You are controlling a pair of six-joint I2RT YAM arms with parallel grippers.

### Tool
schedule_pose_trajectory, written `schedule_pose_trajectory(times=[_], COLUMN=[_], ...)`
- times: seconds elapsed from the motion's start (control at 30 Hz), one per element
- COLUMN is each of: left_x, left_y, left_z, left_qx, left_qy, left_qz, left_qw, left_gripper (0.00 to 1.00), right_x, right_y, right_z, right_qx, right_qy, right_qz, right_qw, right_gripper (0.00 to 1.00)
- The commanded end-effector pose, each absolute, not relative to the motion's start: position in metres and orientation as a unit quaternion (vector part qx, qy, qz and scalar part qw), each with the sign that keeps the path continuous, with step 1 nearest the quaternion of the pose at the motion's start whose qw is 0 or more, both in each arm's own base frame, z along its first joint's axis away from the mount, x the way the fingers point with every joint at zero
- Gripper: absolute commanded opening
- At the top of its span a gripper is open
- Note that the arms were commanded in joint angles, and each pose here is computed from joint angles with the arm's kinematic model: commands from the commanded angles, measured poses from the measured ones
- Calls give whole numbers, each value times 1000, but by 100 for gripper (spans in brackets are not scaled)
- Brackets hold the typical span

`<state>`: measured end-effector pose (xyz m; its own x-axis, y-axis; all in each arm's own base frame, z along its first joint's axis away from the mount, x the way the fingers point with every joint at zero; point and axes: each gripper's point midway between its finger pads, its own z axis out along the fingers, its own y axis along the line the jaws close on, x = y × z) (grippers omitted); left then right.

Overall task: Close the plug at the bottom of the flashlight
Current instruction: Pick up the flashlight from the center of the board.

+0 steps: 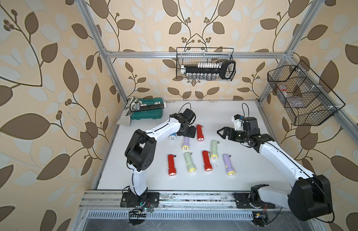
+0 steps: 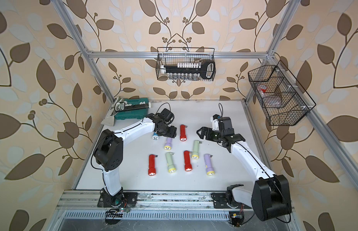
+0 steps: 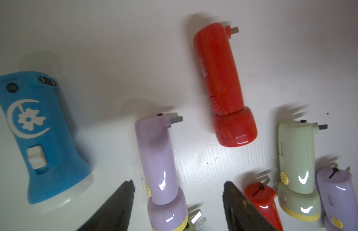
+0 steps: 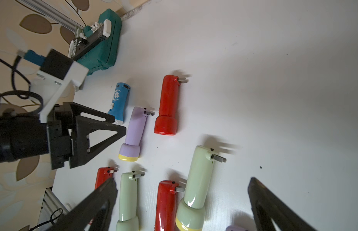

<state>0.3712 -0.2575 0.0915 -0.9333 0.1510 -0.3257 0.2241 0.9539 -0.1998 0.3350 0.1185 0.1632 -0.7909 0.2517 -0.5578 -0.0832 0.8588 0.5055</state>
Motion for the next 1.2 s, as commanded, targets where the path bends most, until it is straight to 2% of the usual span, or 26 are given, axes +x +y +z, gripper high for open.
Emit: schedule_pose_trajectory(times=[0.0,0.67,0.9,1.17], left_x=[370,381,379,381], left_y=[-246,-241,-244,-247], left_z=[75,26,17,22], left_qx=[79,101,104,100], left_qy=[983,988,989,988], left_qz=[-90,-31,-33,-45], left_qw=[137,111,102,113], left_gripper=[72,64,51,25], right_x=[332,333,333,333], right_y=[122,122,120,121], right_z=[164,165,166,171], right_qx=[32,27,30,31], right_qy=[907,905,905,903], right_qz=[266,261,256,259], right_qw=[325,334,339,341], right_gripper=[98,98,98,98])
